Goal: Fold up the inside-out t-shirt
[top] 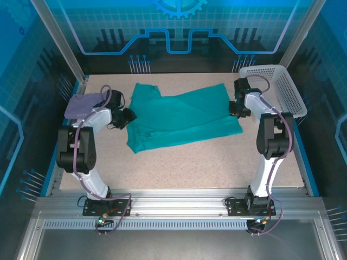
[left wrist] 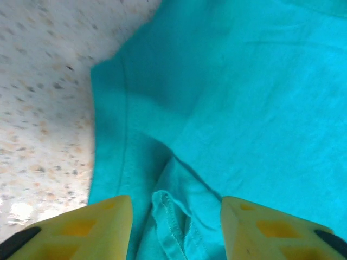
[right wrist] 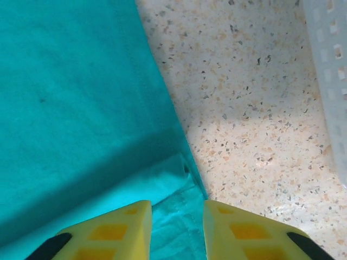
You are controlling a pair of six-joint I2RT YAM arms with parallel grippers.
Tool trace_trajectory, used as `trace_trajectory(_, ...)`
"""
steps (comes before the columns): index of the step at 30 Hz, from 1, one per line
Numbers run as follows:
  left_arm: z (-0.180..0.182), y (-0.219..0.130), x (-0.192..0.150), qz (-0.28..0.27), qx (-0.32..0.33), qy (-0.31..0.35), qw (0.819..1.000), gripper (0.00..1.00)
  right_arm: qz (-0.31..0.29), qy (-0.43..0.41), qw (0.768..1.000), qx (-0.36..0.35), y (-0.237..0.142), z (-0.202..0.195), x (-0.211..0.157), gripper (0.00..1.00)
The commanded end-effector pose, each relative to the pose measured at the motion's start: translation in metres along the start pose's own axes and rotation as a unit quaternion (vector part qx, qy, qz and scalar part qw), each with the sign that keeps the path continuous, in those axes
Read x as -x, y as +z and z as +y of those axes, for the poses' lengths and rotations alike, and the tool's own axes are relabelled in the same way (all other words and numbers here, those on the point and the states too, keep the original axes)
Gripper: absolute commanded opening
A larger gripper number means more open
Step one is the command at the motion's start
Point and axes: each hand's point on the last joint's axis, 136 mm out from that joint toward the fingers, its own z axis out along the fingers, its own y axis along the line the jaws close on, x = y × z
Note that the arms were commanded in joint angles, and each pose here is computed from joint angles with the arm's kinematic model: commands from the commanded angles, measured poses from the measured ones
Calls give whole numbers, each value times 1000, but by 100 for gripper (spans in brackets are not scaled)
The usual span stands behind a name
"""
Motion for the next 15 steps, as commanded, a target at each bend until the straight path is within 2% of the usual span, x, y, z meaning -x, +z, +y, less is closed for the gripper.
trace_trajectory(1, -8, -44, -4, -59, -32, 1, 998, 52, -34, -31, 999, -2, -41, 9, -9, 35)
trace_trajectory(5, -27, -62, -60, -49, -77, 57, 994, 58, -24, -34, 999, 32, -51, 21, -38, 38)
trace_trajectory(8, -34, -53, -93, -12, -106, 62, 992, 59, 12, -35, 996, 85, -38, 41, -54, 38)
trace_trajectory(11, -26, -38, -104, 10, -98, 59, 993, 58, 58, -48, 992, 98, -19, 50, -63, 37)
trace_trajectory(15, -21, -25, -110, 29, -88, 85, 992, 58, 109, -57, 989, 77, 8, 43, -76, 34)
